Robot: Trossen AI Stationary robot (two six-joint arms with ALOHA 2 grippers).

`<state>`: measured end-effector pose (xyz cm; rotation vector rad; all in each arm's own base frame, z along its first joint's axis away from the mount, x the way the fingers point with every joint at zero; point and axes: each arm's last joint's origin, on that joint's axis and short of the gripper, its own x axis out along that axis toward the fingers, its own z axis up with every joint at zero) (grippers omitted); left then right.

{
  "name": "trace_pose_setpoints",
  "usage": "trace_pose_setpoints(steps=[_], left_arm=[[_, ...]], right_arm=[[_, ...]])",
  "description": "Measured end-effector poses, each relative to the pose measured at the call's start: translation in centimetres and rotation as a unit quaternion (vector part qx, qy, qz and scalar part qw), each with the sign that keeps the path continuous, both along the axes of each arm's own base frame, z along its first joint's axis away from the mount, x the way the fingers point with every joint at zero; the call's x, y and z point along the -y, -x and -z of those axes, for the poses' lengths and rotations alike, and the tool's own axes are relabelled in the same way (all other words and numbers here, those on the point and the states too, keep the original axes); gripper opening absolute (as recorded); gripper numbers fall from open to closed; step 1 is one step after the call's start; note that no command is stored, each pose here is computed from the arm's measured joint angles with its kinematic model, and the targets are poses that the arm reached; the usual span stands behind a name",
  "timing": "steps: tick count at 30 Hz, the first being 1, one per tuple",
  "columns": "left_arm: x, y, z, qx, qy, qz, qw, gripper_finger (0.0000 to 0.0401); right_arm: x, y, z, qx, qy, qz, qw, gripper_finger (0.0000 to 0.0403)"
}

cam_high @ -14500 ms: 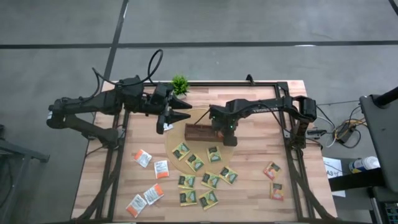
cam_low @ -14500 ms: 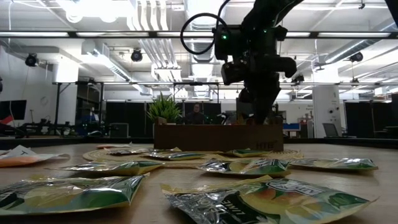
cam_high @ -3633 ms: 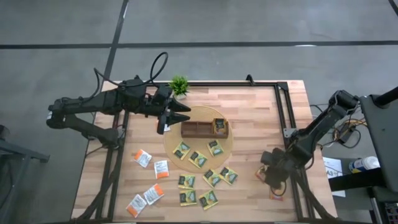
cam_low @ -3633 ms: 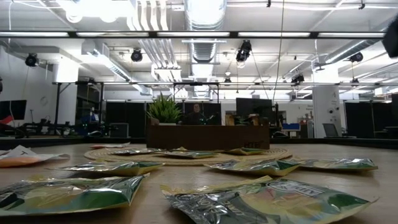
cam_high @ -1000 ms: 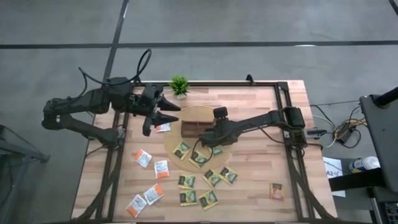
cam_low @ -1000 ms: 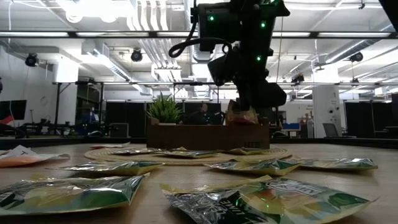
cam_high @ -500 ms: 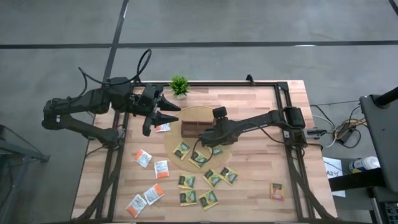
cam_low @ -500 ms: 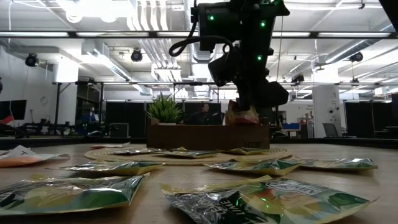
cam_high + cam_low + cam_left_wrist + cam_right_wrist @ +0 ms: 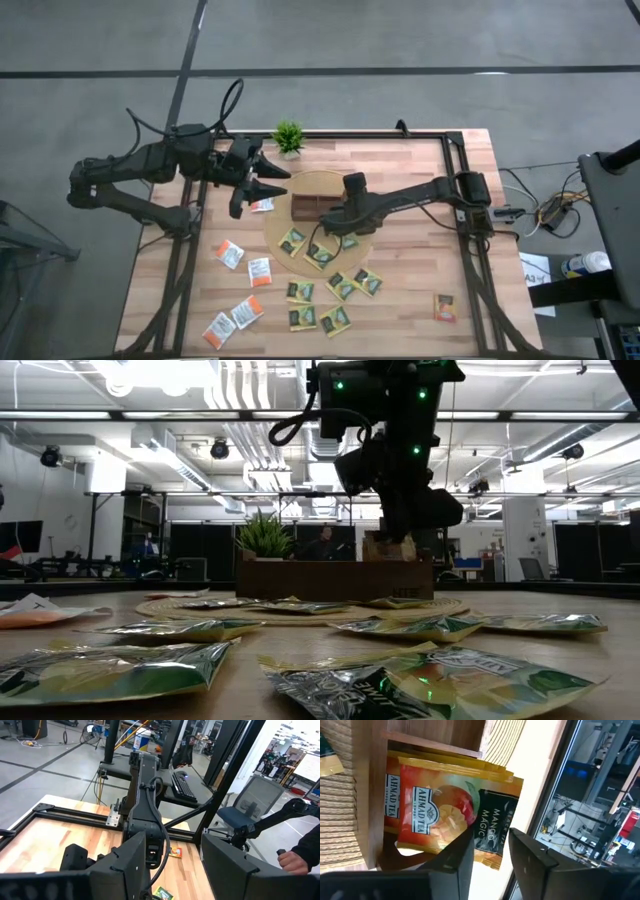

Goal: Pick & Place Tea
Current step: Put the orange tea bag into the right section of the wooden organizer

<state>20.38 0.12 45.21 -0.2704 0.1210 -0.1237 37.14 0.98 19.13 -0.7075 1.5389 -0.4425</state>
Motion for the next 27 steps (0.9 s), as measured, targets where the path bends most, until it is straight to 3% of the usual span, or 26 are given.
trace_pose_setpoints(steps=[11,14,18,22,27], left_arm=[[0.0,0.0,0.0,0.000,0.001,0.000,1.000,0.0188],[0.0,0.0,0.0,0.000,0.000,0.000,1.000,0.0188],[0.0,0.0,0.0,0.000,0.000,0.000,1.000,0.0188],[0.0,0.0,0.0,0.000,0.001,0.000,1.000,0.0188],[0.0,0.0,0.0,0.000,0.001,0.000,1.000,0.0188]], right_arm=[[0.1,1.1,-3.4,0.058,-0.033,0.018,0.998,0.0164],[0.0,1.6,-4.5,0.080,-0.067,0.029,0.994,0.0169],[-0.4,2.3,-6.0,0.105,-0.152,0.036,0.982,0.0170],[-0.7,2.7,-6.9,0.115,-0.236,0.034,0.964,0.0154],[-0.5,2.6,-7.0,0.119,-0.269,0.038,0.955,0.0098]])
